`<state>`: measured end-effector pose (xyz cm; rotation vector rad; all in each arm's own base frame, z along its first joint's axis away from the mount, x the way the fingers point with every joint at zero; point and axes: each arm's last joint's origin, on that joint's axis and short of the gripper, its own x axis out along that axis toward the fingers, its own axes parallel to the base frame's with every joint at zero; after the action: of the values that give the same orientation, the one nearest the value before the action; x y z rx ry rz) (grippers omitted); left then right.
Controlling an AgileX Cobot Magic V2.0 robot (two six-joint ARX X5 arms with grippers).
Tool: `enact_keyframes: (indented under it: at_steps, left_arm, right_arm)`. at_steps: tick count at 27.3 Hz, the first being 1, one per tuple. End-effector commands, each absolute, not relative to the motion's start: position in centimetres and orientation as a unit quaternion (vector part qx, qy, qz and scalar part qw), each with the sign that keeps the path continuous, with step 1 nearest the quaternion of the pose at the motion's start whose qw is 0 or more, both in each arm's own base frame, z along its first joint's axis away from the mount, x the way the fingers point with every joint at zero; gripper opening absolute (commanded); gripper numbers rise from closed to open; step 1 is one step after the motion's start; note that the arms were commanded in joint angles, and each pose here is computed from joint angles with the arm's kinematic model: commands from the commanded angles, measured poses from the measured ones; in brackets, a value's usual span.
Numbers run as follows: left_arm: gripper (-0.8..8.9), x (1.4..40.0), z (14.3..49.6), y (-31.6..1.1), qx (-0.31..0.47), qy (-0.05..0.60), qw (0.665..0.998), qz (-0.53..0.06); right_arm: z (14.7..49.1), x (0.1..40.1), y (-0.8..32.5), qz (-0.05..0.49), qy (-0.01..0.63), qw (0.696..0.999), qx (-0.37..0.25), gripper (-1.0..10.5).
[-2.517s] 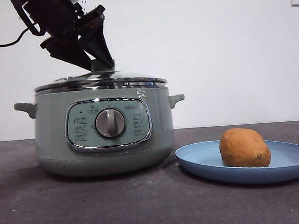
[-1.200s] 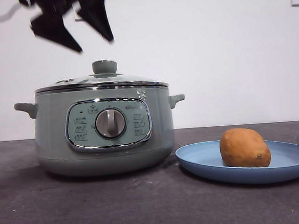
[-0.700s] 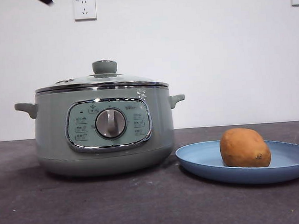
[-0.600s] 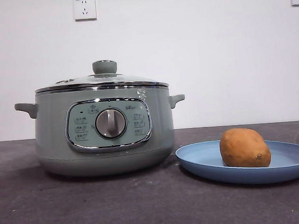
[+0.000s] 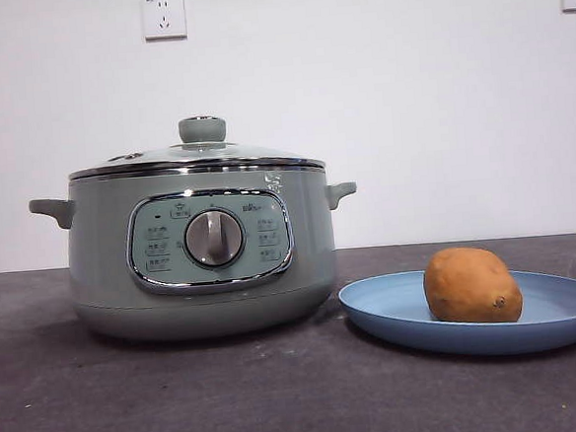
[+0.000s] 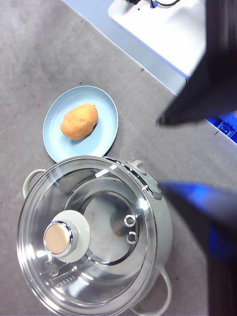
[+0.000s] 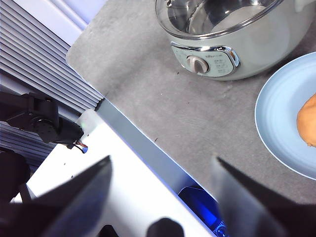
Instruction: Take the potato out from the steamer,put the potato on the plate,close the lid
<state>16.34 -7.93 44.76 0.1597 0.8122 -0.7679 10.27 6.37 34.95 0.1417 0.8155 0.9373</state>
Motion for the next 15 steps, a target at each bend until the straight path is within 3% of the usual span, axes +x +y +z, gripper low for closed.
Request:
enact_keyframes:
  at_steps: [1,15]
  left_arm:
    - [-0.08,16.04,44.58,-7.87,0.075,0.398,0.839,-0.364]
    - [-0.03,16.07,44.57,-7.86,0.075,0.398,0.840,-0.361]
  right_arm:
    - [35.05,10.25,6.37,0.440,0.378,0.812,0.064,0.0]
    - [35.04,10.26,6.37,0.439,0.378,0.812,0.064,0.0]
